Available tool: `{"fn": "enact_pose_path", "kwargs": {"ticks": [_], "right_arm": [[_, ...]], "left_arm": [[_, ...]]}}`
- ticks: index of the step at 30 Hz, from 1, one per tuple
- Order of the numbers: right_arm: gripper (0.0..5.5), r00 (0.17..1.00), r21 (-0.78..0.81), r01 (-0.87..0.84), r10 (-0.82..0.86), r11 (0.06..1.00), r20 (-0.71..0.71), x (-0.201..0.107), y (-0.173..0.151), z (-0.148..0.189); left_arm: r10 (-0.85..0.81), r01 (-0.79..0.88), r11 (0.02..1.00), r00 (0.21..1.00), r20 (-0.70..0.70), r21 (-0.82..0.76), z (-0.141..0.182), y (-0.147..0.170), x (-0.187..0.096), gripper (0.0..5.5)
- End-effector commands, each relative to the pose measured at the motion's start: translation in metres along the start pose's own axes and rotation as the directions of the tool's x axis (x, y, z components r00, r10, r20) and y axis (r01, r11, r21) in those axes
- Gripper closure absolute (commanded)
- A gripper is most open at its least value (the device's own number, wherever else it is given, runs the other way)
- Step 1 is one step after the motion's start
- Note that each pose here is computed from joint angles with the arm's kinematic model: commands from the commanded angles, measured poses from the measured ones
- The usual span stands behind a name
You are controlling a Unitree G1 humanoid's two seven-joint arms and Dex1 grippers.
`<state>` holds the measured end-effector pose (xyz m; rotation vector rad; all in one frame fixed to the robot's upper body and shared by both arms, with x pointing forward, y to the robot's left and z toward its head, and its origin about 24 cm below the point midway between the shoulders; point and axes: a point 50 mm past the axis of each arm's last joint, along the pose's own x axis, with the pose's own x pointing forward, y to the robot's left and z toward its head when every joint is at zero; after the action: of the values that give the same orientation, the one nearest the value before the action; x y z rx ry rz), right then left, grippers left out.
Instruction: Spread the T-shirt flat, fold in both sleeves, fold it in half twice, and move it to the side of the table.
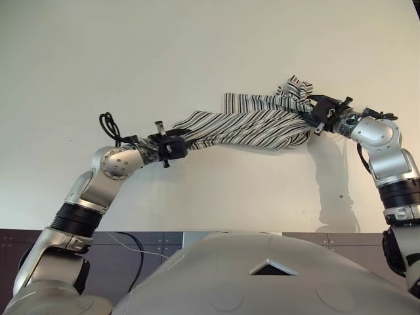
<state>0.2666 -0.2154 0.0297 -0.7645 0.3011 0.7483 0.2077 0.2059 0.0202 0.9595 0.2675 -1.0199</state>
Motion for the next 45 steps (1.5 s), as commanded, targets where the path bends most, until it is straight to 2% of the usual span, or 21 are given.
{"fn": "enact_pose_path", "kwargs": {"ticks": [1, 4, 6, 8, 9, 10, 13, 18, 22, 24, 26, 28, 30, 33, 35, 39, 42, 45], "right_arm": [[3.56, 0.995, 0.239, -0.009, -0.015, 0.971, 0.098, -0.005, 0.010, 0.020], [3.56, 0.952, 0.365, -0.157, 0.043, 0.918, 0.303, -0.016, 0.013, 0.059], [3.56, 0.913, 0.472, -0.203, -0.009, 0.858, 0.408, -0.025, -0.001, 0.077], [3.56, 0.908, 0.540, -0.164, -0.088, 0.826, 0.411, -0.029, -0.020, 0.078], [3.56, 0.920, 0.524, -0.125, -0.099, 0.843, 0.378, -0.029, -0.024, 0.074], [3.56, 0.937, 0.481, -0.087, -0.092, 0.873, 0.337, -0.028, -0.025, 0.069], [3.56, 0.984, 0.219, -0.023, -0.017, 0.975, 0.177, -0.018, -0.012, 0.042], [3.56, 0.989, -0.106, -0.069, 0.082, 0.992, 0.124, 0.023, 0.001, 0.028], [3.56, 0.984, -0.334, -0.143, 0.169, 0.932, 0.051, 0.040, 0.005, 0.017], [3.56, 0.956, -0.485, -0.273, 0.291, 0.831, -0.040, 0.033, 0.009, 0.005], [3.56, 0.883, -0.545, -0.437, 0.456, 0.716, -0.109, 0.013, 0.016, -0.002], [3.56, 0.792, -0.474, -0.573, 0.601, 0.669, -0.110, -0.012, 0.022, 0.001], [3.56, 0.706, -0.347, -0.674, 0.707, 0.653, -0.040, -0.035, 0.025, 0.018], [3.56, 0.565, -0.188, -0.781, 0.803, 0.595, 0.189, -0.051, 0.033, 0.063], [3.56, 0.544, -0.119, -0.792, 0.781, 0.599, 0.308, -0.047, 0.036, 0.082], [3.56, 0.632, 0.013, -0.720, 0.648, 0.694, 0.426, -0.033, 0.031, 0.097], [3.56, 0.721, 0.032, -0.616, 0.546, 0.787, 0.427, -0.020, 0.023, 0.103], [3.56, 0.831, 0.028, -0.449, 0.406, 0.893, 0.380, 0.008, 0.009, 0.100]], "left_arm": [[-0.127, 0.100, 0.989, 0.950, -0.286, -0.108, -0.048, -0.031, -0.017, 4.15], [-0.116, 0.089, 0.991, 0.944, -0.309, -0.101, -0.054, -0.024, -0.023, 4.15], [-0.142, 0.113, 0.988, 0.940, -0.311, -0.109, -0.054, -0.024, -0.028, 4.15], [-0.158, 0.131, 0.986, 0.938, -0.309, -0.105, -0.054, -0.023, -0.030, 4.15], [-0.150, 0.124, 0.987, 0.939, -0.311, -0.103, -0.055, -0.021, -0.030, 4.15], [-0.141, 0.114, 0.988, 0.939, -0.313, -0.101, -0.055, -0.018, -0.030, 4.15], [-0.078, 0.054, 0.995, 0.942, -0.326, -0.082, -0.058, -0.006, -0.028, 4.15], [-0.066, 0.044, 0.995, 0.961, -0.268, -0.089, -0.049, 0.002, -0.021, 4.15], [-0.084, 0.066, 0.995, 0.961, -0.262, -0.080, -0.048, 0.003, -0.020, 4.15], [-0.075, 0.059, 0.996, 0.962, -0.263, -0.069, -0.048, 0.007, -0.021, 4.15], [-0.017, 0.002, 0.998, 0.968, -0.249, -0.060, -0.045, 0.015, -0.021, 4.15], [0.097, -0.111, 0.992, 0.971, -0.221, -0.053, -0.041, 0.028, -0.018, 4.15], [0.203, -0.214, 0.976, 0.963, -0.179, -0.048, -0.034, 0.040, -0.016, 4.15], [0.353, -0.360, 0.931, 0.930, -0.104, -0.056, -0.022, 0.055, -0.013, 4.15], [0.411, -0.414, 0.908, 0.910, -0.055, -0.067, -0.012, 0.061, -0.010, 4.15], [0.464, -0.461, 0.884, 0.886, 0.013, -0.081, 0.001, 0.064, -0.006, 4.15], [0.502, -0.498, 0.861, 0.864, 0.018, -0.104, 0.003, 0.068, -0.010, 4.15], [0.508, -0.500, 0.860, 0.859, 0.068, -0.104, 0.016, 0.076, -0.008, 4.15]]}}
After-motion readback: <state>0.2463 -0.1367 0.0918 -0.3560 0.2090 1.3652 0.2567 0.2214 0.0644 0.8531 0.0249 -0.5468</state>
